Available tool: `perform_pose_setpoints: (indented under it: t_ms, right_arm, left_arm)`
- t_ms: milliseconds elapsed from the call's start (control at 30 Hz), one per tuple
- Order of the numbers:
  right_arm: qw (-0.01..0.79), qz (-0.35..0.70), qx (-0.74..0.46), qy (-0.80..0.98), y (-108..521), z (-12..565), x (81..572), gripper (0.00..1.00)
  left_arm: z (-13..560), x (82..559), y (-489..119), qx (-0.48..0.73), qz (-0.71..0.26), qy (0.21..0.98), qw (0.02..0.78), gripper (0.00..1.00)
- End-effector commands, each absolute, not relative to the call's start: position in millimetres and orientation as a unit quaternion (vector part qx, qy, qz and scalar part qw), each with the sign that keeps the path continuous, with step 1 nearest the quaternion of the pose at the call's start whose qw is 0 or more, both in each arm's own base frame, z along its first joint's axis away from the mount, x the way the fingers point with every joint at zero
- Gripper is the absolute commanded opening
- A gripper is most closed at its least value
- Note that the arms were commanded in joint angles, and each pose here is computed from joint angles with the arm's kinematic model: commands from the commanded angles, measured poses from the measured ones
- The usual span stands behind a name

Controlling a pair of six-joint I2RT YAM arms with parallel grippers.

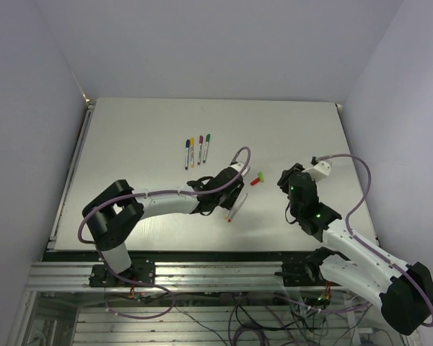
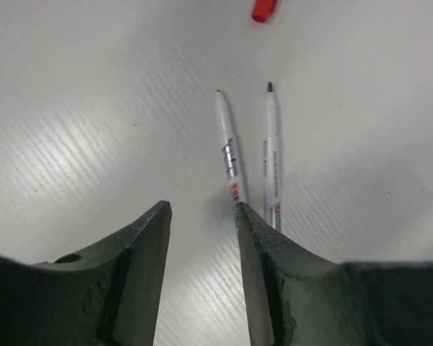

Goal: Insert the pens into the pen caps

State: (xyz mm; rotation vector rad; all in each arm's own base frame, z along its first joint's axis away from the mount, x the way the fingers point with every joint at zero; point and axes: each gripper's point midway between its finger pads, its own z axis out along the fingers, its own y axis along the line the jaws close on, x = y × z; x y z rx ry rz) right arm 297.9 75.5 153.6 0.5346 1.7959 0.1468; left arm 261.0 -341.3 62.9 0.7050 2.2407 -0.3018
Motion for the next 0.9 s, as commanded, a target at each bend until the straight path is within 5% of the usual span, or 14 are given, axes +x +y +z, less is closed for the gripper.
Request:
perform_pose_setpoints:
  t_ms: [0, 867]
  right_arm:
    - [0.586, 0.054, 0.247, 0.770, 68.2, 147.7, 293.9, 0.38]
    - [0.585, 0.068, 0.240, 0.771, 72.9, 143.0, 294.4, 0.33]
  left_arm:
    - [67.7, 257.5, -358.1, 0.277, -0.133, 0.866, 0.394, 0.52]
    - [44.4, 255.7, -362.5, 0.282, -0.121, 0.873, 0.380, 0.52]
